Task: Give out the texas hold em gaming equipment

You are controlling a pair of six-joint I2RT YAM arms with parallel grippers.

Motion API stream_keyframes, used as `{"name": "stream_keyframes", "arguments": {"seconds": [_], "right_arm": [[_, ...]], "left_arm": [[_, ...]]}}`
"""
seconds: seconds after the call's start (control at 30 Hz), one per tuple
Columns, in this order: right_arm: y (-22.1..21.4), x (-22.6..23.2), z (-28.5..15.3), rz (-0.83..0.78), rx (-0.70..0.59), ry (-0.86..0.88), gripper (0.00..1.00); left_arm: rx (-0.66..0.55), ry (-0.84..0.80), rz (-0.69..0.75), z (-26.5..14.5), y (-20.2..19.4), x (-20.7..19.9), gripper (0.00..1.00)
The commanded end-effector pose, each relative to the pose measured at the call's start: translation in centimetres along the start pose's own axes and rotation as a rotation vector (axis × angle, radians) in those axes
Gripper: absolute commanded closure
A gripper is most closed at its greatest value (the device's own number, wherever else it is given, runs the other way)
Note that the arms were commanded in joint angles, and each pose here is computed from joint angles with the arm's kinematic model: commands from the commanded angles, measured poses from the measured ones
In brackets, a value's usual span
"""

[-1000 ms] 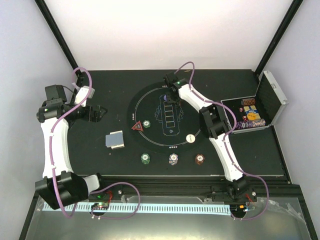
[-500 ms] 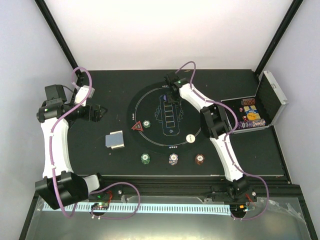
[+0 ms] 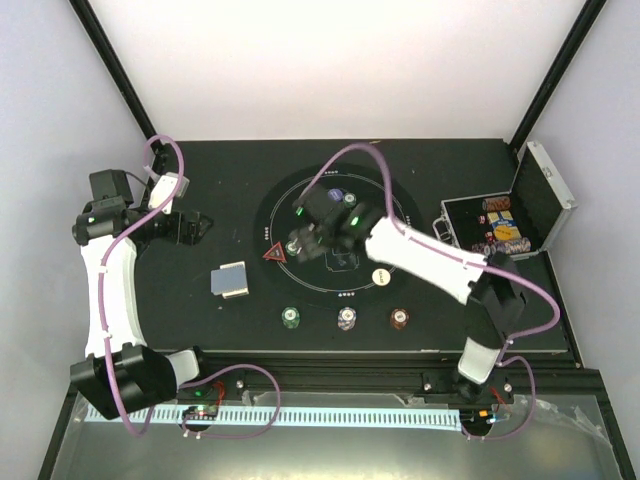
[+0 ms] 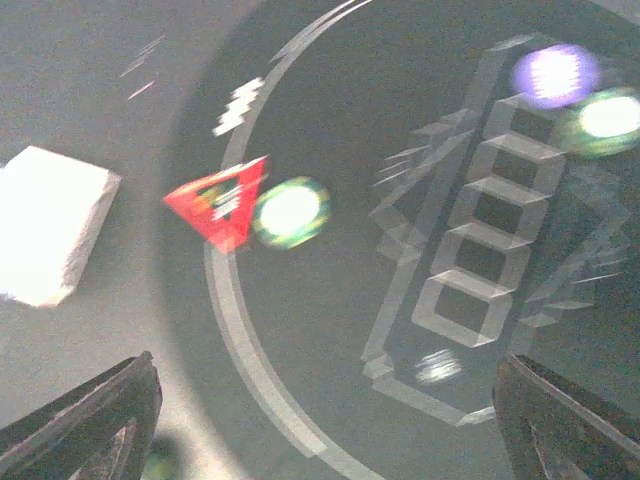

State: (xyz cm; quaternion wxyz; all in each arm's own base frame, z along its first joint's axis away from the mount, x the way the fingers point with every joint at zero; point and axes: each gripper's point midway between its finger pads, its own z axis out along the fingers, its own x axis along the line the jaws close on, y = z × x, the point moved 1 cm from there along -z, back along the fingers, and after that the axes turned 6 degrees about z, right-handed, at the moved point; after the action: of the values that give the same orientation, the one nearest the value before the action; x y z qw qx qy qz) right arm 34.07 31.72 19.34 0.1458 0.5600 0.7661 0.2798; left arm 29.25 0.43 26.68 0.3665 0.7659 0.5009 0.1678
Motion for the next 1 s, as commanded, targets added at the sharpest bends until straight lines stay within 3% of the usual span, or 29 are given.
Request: {"name": "stream_keyframes", "arguments": {"seconds": [0.0,0.17,0.33,0.97], "right_arm": [[-8.0,6.9,-0.5,-0.117,0.084,0.08,0.06],[-14.3,12.7,-0.5,-0.206,0.171,0.166,0.05],[-17.9,14.1,1.3,-0.251,0.258,0.164,0.06],[-21.2,13.9,4.8,-0.285,0.343,0.142,0.35]], "left_arm": [[-0.019,0.033,0.033,-1.7,0.8,-0.4,0.01],[-0.035,0.034,0.036,-2.1,0.8,-0.8,0.01],[-0.054,0.032,0.045,-2.6,1.1,-1.3,0.01],[-0.061,0.026,0.058,-2.7,1.2,-1.5,0.01]]}}
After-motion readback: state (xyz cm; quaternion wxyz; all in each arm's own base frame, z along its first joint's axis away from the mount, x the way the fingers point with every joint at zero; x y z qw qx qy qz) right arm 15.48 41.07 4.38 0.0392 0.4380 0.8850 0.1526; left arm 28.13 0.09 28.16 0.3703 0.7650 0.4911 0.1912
